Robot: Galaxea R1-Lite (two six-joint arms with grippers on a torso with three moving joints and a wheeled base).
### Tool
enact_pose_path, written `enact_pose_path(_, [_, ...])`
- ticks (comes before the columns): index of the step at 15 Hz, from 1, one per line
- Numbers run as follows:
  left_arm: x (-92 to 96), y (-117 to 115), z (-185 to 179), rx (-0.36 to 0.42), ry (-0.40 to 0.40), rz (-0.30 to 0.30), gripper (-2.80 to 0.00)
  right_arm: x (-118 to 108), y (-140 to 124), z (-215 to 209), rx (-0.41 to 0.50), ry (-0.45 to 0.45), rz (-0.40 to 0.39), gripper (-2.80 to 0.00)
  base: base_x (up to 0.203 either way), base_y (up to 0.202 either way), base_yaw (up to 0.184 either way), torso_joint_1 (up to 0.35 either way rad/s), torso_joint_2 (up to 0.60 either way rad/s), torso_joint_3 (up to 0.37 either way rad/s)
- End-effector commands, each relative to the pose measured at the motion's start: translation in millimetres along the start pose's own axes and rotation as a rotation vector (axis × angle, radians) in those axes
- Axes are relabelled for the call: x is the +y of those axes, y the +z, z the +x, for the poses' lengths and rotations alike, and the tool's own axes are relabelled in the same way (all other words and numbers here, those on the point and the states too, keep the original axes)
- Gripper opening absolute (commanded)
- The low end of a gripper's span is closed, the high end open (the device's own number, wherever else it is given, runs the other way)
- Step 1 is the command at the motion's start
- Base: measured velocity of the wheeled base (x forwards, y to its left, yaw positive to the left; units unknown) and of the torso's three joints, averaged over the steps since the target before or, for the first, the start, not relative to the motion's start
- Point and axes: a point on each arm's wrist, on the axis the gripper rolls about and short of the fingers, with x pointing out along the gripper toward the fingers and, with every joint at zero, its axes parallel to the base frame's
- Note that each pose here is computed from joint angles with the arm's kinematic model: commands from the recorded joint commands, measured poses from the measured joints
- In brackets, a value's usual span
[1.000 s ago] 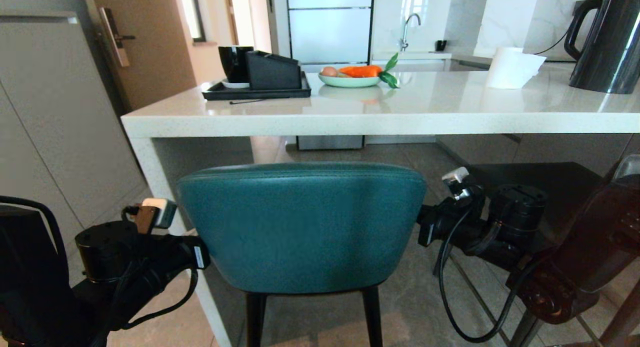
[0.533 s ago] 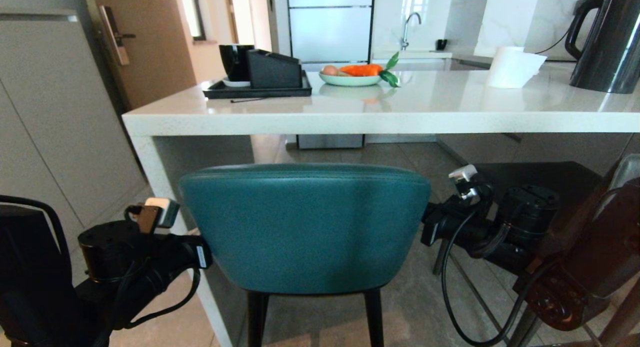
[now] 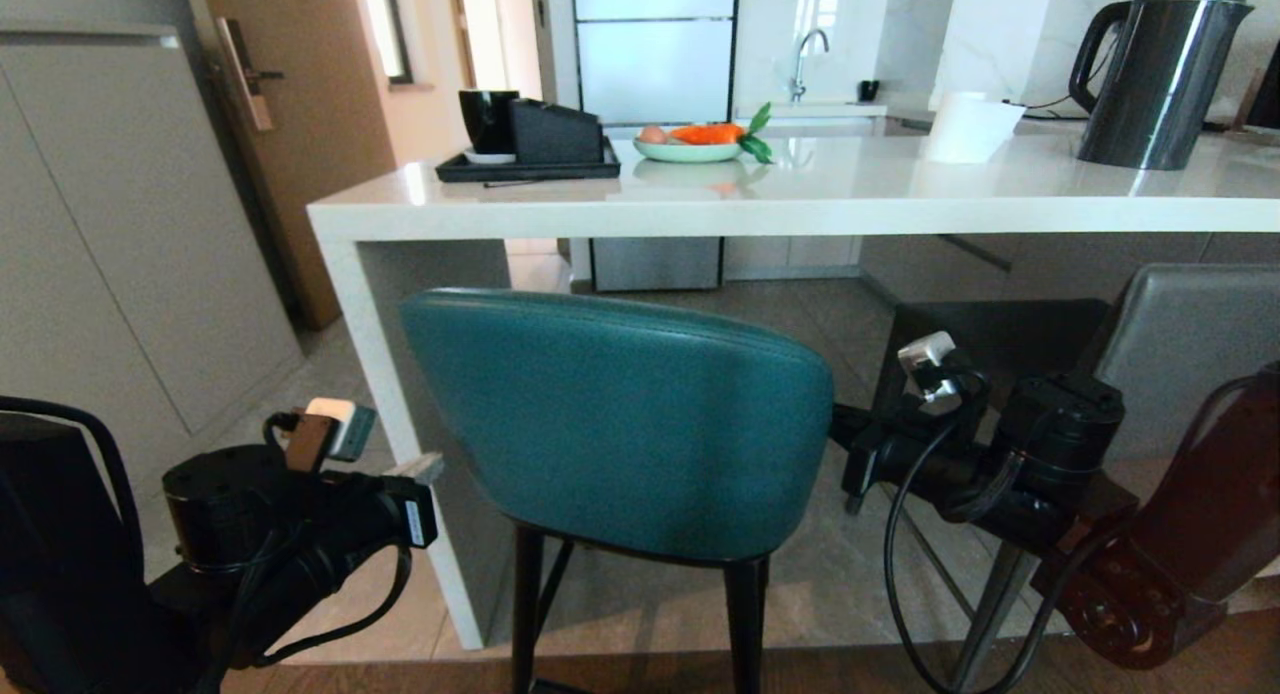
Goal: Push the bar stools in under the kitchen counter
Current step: Pull the blue chair out from under the dining table
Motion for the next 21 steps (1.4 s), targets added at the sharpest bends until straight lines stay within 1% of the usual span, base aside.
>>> enact_pose_path(1, [0.6, 3.1, -0.8, -0.019, 0.006, 0.0, -2.8, -2.7, 0.6, -1.3, -0.006, -0.009, -0.002, -2.8, -0.144, 0.0, -0.001, -0.007, 0.0, 0.002])
enact_pose_path(4, [5.2, 1.4, 3.1, -0.015, 0.023, -0.005, -2.8, -10.5, 1.1, -7.1, -0.005, -0.038, 0.0, -2.8, 0.0, 0.0, 0.0, 0.0, 0.0, 0.0])
enact_pose_path(6, [14.7, -1.2, 13.8, -0.014, 0.046, -0.011, -2.8, -12.6, 2.2, -12.6, -0.003, -0.051, 0.003, -2.8, 0.0, 0.0, 0.0, 0.0, 0.0, 0.0])
enact_pose_path(8, [27.2, -1.6, 31.3, -0.034, 0.066, -0.016, -2.8, -12.5, 4.9, -16.1, -0.008, -0.056, 0.003, -2.8, 0.0, 0.0, 0.0, 0.0, 0.0, 0.0])
enact_pose_path(10, [43.9, -4.5, 51.8, -0.05, 0.037, -0.014, -2.8, -14.8, 9.4, -19.5, -0.02, -0.068, 0.008, -2.8, 0.0, 0.0, 0.0, 0.0, 0.0, 0.0])
enact_pose_path(12, [63.2, -6.5, 70.8, -0.074, -0.001, 0.014, -2.8, -12.8, 12.7, -23.4, -0.025, -0.069, 0.007, -2.8, 0.0, 0.0, 0.0, 0.0, 0.0, 0.0])
enact_pose_path(13, [72.2, -5.3, 80.7, -0.098, -0.017, 0.031, -2.8, -12.1, 13.6, -24.5, -0.027, -0.07, 0.006, -2.8, 0.0, 0.0, 0.0, 0.0, 0.0, 0.0])
enact_pose_path(17, [96.6, 4.5, 113.3, -0.198, -0.065, 0.073, -2.8, -9.0, 8.6, -30.0, -0.002, -0.069, 0.018, -2.8, 0.0, 0.0, 0.0, 0.0, 0.0, 0.0])
enact_pose_path(19, [104.9, 11.7, 126.7, -0.241, -0.068, 0.092, -2.8, -7.2, 6.3, -32.1, 0.007, -0.068, 0.023, -2.8, 0.0, 0.0, 0.0, 0.0, 0.0, 0.0])
enact_pose_path(21, [105.7, 17.2, 137.6, -0.261, -0.077, 0.104, -2.8, -6.6, 5.6, -33.3, -0.002, -0.069, 0.018, -2.8, 0.0, 0.0, 0.0, 0.0, 0.0, 0.0])
